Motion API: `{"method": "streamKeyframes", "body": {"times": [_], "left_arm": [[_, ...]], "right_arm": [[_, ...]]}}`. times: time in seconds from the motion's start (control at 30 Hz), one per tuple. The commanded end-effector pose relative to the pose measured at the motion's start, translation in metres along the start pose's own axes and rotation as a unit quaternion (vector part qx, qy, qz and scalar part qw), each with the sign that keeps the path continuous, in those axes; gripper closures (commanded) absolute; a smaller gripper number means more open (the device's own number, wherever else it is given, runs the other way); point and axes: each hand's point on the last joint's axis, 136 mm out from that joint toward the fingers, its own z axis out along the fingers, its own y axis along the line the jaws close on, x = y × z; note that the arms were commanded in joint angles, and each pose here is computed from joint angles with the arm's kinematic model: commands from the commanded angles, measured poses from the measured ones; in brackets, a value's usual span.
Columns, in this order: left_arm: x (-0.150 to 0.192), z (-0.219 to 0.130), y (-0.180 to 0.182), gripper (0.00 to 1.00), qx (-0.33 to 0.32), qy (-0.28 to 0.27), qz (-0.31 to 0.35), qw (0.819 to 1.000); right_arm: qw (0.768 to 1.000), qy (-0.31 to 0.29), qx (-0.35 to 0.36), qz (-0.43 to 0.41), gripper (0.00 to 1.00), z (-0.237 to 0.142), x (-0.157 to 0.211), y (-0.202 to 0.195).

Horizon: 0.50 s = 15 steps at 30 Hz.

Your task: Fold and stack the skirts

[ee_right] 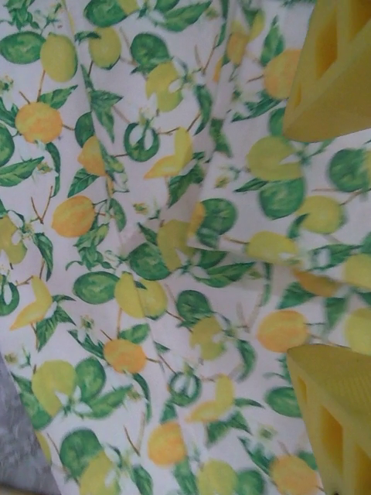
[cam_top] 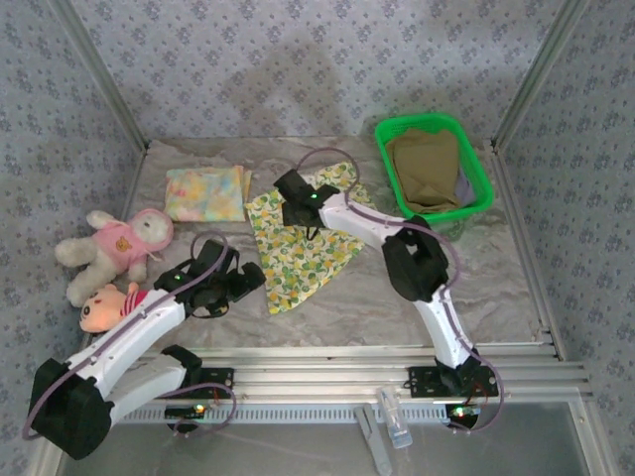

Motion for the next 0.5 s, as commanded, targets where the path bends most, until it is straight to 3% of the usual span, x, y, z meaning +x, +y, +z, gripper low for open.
{"method": "streamKeyframes", "body": {"times": [0.0,0.27,0.4,0.47], "left_arm": [[0.004,-0.004,0.013,0.0,-0.019,0.01,-0.005,1.0],[0.004,-0.002,0.022,0.0,-0.014,0.015,-0.015,1.0],[0.004,0.001,0.024,0.0,-0.012,0.019,-0.019,1.0],[0.003,0.002,0.024,0.0,-0.011,0.021,-0.019,1.0]], "right_arm": [[0.997,-0.001,0.074,-0.001,0.35,0.011,0.001,-0.016],[0.995,0.019,0.092,-0.026,0.51,0.041,0.02,-0.006],[0.995,0.018,0.098,-0.03,0.72,0.042,0.019,-0.007],[0.994,0.011,0.099,-0.033,0.89,0.035,0.015,-0.007]]}}
